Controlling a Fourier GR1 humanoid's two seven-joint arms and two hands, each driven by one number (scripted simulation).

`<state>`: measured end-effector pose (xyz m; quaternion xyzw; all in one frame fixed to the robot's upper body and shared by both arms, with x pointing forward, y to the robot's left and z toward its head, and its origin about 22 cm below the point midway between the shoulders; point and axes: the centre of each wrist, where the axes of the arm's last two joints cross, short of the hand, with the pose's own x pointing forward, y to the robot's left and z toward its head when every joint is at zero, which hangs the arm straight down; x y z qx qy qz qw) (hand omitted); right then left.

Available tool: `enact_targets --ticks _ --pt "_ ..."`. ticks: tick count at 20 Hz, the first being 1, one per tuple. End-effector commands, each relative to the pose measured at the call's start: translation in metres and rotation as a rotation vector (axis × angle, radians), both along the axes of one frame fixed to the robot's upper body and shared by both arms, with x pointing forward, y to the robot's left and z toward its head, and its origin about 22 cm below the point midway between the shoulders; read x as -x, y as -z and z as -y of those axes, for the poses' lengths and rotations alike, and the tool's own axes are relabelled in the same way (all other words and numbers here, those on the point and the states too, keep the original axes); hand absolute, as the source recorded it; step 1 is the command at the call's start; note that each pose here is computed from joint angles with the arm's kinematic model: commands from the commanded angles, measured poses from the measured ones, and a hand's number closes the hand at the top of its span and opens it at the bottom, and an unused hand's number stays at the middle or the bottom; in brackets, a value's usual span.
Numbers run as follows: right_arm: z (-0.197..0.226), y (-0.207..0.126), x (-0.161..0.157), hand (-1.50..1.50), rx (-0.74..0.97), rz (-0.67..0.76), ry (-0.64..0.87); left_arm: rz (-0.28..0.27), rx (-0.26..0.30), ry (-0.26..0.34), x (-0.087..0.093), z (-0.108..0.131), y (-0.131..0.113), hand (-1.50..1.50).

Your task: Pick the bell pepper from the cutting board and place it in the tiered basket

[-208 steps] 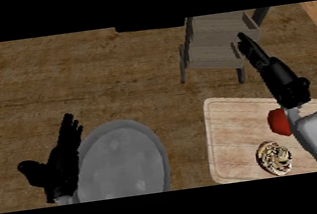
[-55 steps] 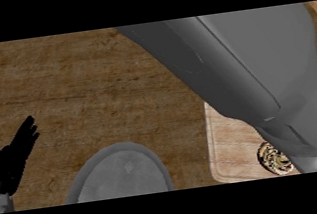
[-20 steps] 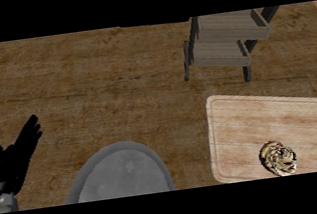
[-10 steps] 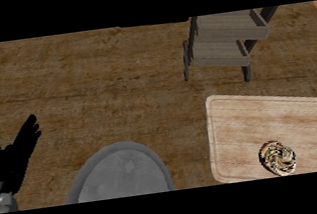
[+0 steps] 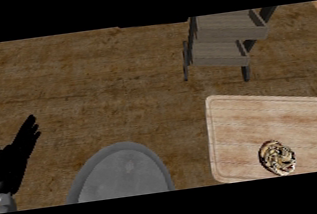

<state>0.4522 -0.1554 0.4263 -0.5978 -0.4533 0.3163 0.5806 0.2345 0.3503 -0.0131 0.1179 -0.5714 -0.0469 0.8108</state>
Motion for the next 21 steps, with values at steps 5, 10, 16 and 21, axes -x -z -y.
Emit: enact_targets --ticks 5,10,16,21 --pt "0.027 -0.055 0.027 -1.5 -0.262 0.272 0.106 -0.003 -0.011 -0.019 -0.008 0.004 -0.005 0.0" --pt "0.066 -0.085 0.046 -1.5 -0.511 0.297 0.199 -0.019 -0.001 -0.036 0.011 -0.015 0.001 0.0" --pt "0.118 -0.104 0.073 -1.5 -0.759 0.472 0.105 -0.043 0.001 -0.079 0.019 -0.022 0.01 0.0" --pt "0.167 -0.091 0.083 -1.5 -0.899 0.469 -0.004 -0.056 0.008 -0.087 0.029 -0.017 0.024 0.0"
